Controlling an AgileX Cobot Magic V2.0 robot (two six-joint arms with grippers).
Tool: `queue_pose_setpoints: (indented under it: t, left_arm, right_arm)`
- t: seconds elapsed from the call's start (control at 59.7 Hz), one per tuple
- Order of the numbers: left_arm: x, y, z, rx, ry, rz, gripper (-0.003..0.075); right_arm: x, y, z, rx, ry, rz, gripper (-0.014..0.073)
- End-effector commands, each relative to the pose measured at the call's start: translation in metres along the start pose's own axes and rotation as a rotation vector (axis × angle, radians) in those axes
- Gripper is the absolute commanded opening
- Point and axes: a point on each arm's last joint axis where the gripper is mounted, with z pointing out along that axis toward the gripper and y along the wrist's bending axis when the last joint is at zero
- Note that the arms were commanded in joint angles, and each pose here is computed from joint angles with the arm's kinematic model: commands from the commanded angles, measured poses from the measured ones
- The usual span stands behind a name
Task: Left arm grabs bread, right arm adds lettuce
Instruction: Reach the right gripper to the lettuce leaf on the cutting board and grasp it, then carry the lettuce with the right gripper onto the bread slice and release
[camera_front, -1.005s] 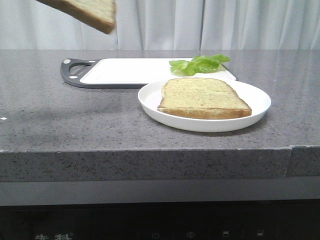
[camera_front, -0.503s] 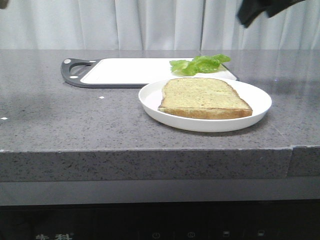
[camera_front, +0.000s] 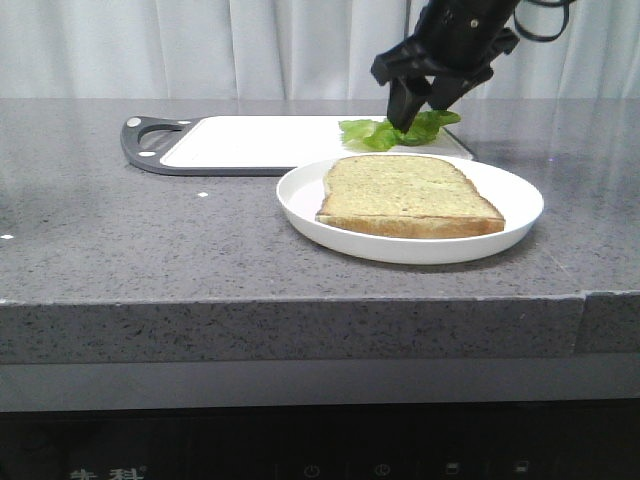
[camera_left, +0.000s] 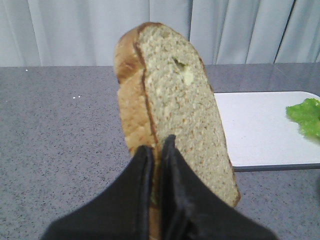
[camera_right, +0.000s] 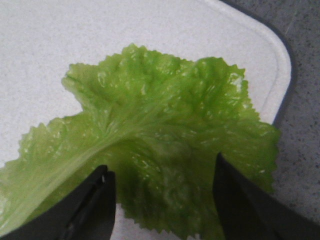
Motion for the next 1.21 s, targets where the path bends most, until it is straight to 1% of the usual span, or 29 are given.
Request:
queue_pose_setpoints:
  t: [0.0, 0.134, 0.201, 0.302, 0.335, 0.536, 0.62, 0.72, 0.854, 0.938, 1.089, 1.19]
  left_arm:
    - [-0.014, -0.002, -0.004, 0.034, -0.078, 0.012, -0.0021]
    - [-0.014, -0.002, -0.004, 0.034, -0.078, 0.012, -0.0021]
    - [-0.014, -0.002, -0.004, 0.034, -0.078, 0.011, -0.0021]
    - [-0.014, -0.002, -0.004, 0.034, -0.078, 0.007, -0.0021]
    - [-0.014, -0.002, -0.004, 0.034, -0.078, 0.007, -0.0021]
    - [-0.014, -0.002, -0.004, 0.035, -0.077, 0.006, -0.0021]
    - [-0.014, -0.002, -0.004, 0.035, -0.077, 0.006, -0.0021]
    - [-0.014, -0.003, -0.004, 0.036, -0.076, 0.003, -0.0021]
    - [-0.014, -0.003, -0.004, 0.036, -0.075, 0.001, -0.0021]
    - [-0.014, -0.003, -0.004, 0.036, -0.075, 0.001, -0.0021]
    - [-0.014, -0.003, -0.004, 0.036, -0.075, 0.001, -0.0021]
    - [-0.014, -0.003, -0.004, 0.036, -0.075, 0.001, -0.0021]
  right_arm:
    - [-0.026, -0.004, -0.03, 0.033, -0.127, -0.019, 0.0405]
    - [-0.025, -0.004, -0.028, 0.033, -0.126, -0.019, 0.0219]
    - [-0.025, -0.004, -0.028, 0.033, -0.127, -0.019, 0.0099]
    - [-0.026, -0.004, -0.031, 0.033, -0.129, -0.018, -0.0015]
    - [-0.027, -0.004, -0.032, 0.032, -0.127, -0.018, -0.0032]
    - [-0.033, -0.001, -0.057, 0.008, -0.159, 0.01, -0.0038]
    - [-0.037, 0.002, -0.081, -0.005, -0.214, 0.035, -0.0038]
    - [-0.032, 0.01, -0.109, -0.02, -0.277, 0.065, -0.0038]
    - [-0.005, 0.029, -0.136, -0.021, -0.325, 0.057, -0.0038]
    - [0.017, 0.047, -0.157, -0.04, -0.346, 0.039, -0.0038]
    - [0.054, 0.069, -0.169, -0.088, -0.316, 0.029, -0.0038]
    - [0.072, 0.075, -0.165, -0.106, -0.281, 0.04, -0.0038]
